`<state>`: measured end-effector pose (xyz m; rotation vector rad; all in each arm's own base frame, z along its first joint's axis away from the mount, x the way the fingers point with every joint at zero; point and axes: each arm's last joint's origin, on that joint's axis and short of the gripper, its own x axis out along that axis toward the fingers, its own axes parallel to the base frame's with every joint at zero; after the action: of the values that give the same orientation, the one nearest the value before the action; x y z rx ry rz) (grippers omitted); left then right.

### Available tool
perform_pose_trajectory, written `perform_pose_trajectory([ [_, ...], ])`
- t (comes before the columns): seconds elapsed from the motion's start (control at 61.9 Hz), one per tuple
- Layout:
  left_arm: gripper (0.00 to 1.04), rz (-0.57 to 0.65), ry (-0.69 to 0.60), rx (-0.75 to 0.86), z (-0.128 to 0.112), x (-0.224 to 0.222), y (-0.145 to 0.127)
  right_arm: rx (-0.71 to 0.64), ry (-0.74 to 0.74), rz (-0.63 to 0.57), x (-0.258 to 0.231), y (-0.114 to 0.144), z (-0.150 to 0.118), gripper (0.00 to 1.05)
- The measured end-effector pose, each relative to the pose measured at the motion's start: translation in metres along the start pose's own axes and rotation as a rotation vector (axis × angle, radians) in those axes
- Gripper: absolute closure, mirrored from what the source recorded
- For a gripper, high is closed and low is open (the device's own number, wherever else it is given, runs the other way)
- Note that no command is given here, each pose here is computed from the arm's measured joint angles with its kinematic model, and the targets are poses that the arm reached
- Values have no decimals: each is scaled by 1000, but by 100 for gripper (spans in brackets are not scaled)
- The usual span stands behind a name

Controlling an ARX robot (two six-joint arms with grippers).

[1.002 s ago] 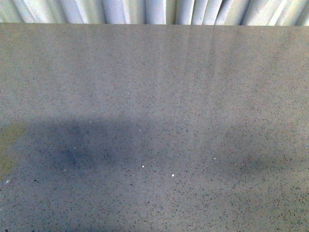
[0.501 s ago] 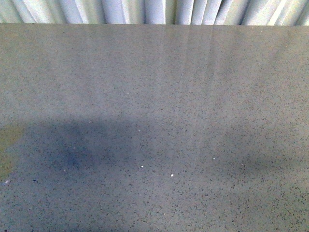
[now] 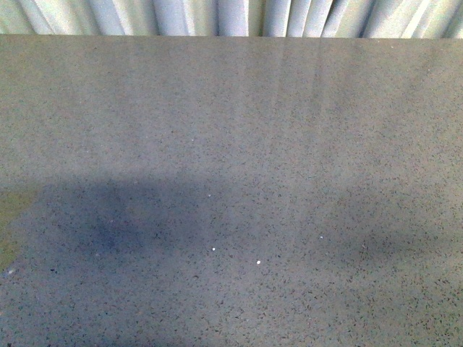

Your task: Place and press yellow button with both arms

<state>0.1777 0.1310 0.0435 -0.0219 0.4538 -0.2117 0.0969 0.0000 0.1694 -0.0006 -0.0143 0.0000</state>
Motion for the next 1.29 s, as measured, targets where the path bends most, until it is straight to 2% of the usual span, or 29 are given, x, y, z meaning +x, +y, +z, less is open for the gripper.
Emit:
perform_pose_trajectory([
  [0.307, 11, -8, 1, -9, 0, 10, -6, 0, 0, 0, 0, 0, 0, 9],
  [0.744, 77, 15, -6, -32, 4, 6, -2, 0, 0, 0, 0, 0, 0, 9],
  [0.97, 79, 57, -33, -46, 22, -13, 4, 0, 0, 0, 0, 0, 0, 9],
  [1.131, 79, 70, -110, -38, 64, -28, 0, 0, 0, 0, 0, 0, 0, 9],
  [1.228, 79, 32, -176, 16, 93, -27, -14, 0, 0, 0, 0, 0, 0, 9],
  [1.293, 79, -11, -204, 53, 109, -19, -33, 0, 0, 0, 0, 0, 0, 9],
])
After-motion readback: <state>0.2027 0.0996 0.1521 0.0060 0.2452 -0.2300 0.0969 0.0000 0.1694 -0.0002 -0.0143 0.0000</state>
